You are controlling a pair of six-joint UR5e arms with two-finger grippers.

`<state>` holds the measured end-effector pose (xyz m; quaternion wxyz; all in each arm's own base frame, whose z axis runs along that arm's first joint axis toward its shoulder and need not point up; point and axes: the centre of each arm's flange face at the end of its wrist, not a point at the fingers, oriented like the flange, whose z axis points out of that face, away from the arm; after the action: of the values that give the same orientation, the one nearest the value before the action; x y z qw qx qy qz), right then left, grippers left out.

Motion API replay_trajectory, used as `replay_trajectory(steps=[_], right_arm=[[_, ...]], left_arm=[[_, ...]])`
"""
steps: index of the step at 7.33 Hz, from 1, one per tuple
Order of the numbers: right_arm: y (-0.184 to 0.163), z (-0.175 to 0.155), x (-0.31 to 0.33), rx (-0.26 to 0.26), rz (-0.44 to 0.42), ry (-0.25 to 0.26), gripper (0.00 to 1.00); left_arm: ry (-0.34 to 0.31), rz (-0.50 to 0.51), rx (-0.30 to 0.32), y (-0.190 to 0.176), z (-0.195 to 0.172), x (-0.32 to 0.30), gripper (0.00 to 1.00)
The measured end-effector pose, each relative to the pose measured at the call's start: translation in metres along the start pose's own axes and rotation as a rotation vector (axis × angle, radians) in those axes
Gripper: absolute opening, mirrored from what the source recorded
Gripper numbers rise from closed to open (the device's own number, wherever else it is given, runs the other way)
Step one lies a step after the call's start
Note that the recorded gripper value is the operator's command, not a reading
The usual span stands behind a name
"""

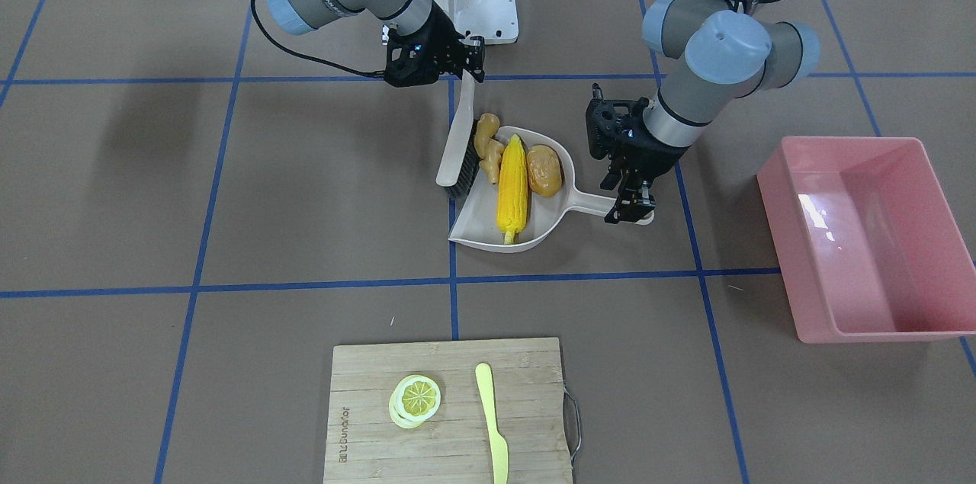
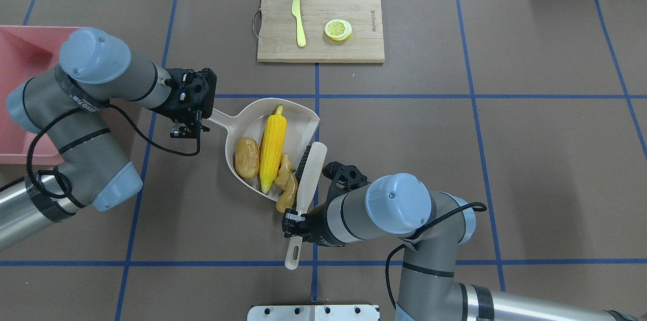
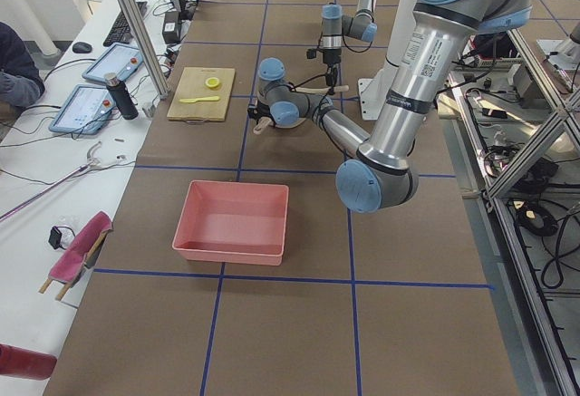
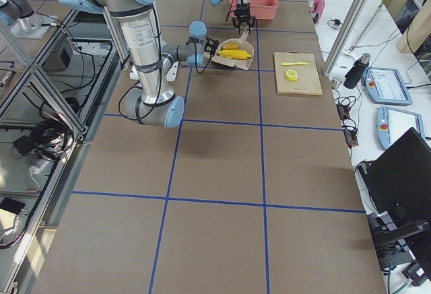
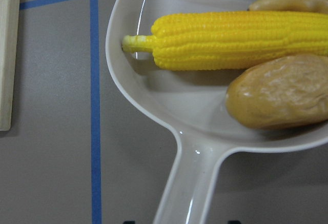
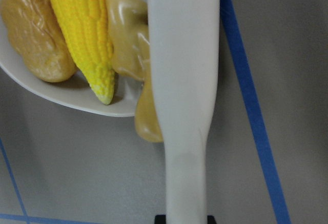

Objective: Sweep and dump trash into bin

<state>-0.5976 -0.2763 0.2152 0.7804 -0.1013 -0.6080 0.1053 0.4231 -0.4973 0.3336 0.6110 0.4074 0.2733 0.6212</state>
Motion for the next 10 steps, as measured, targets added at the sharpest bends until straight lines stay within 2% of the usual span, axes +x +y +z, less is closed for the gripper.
replay_trajectory(steps=[5, 7, 8, 10], right_arm=[[-0.010, -0.002, -0.014, 0.036, 0.058, -0.093, 0.00], [-0.013, -0.005, -0.021, 0.045, 0.079, -0.121, 0.00], [-0.015, -0.008, -0.024, 0.048, 0.090, -0.138, 0.00], [-0.016, -0.009, -0.026, 0.050, 0.110, -0.149, 0.00]], left_arm=[[-0.003, -0.001, 0.001, 0.000, -0.001, -0.001, 0.54], [-0.011, -0.004, 0.002, 0.000, -0.005, -0.006, 0.63], [-0.012, -0.006, 0.000, 0.000, -0.006, -0.008, 0.64], [-0.011, -0.008, -0.005, 0.000, -0.007, -0.009, 0.73]])
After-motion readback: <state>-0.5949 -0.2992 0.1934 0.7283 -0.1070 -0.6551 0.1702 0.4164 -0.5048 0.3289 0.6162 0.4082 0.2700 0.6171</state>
